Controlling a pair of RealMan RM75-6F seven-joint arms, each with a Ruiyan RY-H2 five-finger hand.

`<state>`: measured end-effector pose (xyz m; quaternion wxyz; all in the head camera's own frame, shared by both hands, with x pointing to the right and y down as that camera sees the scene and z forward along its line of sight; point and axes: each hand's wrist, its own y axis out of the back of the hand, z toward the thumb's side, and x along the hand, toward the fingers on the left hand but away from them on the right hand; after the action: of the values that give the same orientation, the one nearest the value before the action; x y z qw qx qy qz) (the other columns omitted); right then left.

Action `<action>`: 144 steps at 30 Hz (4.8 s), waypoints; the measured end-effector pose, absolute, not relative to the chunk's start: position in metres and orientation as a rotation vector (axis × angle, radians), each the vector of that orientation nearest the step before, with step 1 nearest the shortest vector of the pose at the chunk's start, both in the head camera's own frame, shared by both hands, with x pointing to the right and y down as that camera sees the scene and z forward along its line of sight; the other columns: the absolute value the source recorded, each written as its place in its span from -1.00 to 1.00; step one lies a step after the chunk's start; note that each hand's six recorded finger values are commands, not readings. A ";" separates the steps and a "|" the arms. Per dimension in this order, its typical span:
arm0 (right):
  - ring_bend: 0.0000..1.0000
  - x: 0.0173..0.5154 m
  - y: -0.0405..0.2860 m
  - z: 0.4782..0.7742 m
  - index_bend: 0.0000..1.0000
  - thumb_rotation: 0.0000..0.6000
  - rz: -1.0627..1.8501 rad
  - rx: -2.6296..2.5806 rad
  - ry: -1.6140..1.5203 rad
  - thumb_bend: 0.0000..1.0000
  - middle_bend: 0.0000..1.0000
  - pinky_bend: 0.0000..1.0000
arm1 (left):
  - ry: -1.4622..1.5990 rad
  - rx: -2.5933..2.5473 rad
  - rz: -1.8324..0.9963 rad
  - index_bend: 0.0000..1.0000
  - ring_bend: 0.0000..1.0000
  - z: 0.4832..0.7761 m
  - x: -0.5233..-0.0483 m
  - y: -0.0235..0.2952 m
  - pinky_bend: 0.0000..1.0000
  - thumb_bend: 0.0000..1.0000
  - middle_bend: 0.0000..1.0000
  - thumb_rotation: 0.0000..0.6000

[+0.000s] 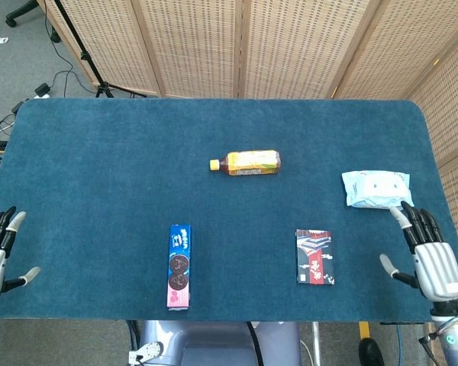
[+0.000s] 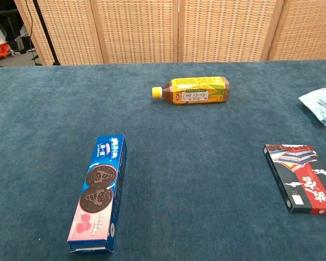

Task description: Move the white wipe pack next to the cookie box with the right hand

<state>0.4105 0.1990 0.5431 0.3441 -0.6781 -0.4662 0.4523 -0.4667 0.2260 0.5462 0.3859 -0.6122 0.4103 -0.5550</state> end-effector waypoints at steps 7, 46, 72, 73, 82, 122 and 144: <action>-1.00 0.436 0.150 0.563 -1.00 1.00 1.170 -1.971 -1.352 1.00 -1.00 -1.00 | 1.055 -1.536 -1.417 -1.00 -1.00 0.546 -0.465 0.225 -1.00 -1.00 -1.00 1.00; -1.00 0.523 0.077 0.709 -0.74 1.00 1.791 -2.128 -1.788 1.00 -0.92 -0.99 | 1.048 -1.529 -1.462 -1.00 -1.00 0.559 -0.462 0.211 -1.00 -1.00 -1.00 1.00; -1.00 0.405 0.087 0.709 -0.63 1.00 1.503 -2.569 -1.476 1.00 -0.79 -0.63 | 1.053 -1.538 -1.464 -1.00 -1.00 0.559 -0.464 0.212 -1.00 -1.00 -1.00 1.00; -1.00 0.397 0.087 0.708 -0.63 1.00 1.488 -2.585 -1.454 1.00 -0.79 -0.63 | 1.053 -1.540 -1.464 -1.00 -1.00 0.559 -0.464 0.213 -1.00 -1.00 -1.00 1.00; -1.00 0.351 0.082 0.708 -0.63 1.00 1.446 -2.606 -1.400 1.00 -0.78 -0.63 | 1.051 -1.547 -1.462 -1.00 -1.00 0.559 -0.463 0.213 -1.00 -1.00 -1.00 1.00; -1.00 0.187 0.108 0.688 -0.61 1.00 1.257 -2.819 -1.101 1.00 -0.77 -0.63 | 1.056 -1.550 -1.454 -1.00 -1.00 0.557 -0.465 0.214 -1.00 -1.00 -1.00 1.00; -0.92 0.148 0.151 0.673 -0.61 1.00 1.200 -2.912 -0.765 1.00 -0.77 -0.55 | 1.056 -1.553 -1.455 -1.00 -1.00 0.557 -0.466 0.215 -1.00 -1.00 -1.00 1.00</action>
<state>0.1485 0.1510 0.6734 -0.0497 -0.8973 -0.2359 0.3699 -0.4662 0.2150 0.5573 0.3738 -0.6063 0.4123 -0.5681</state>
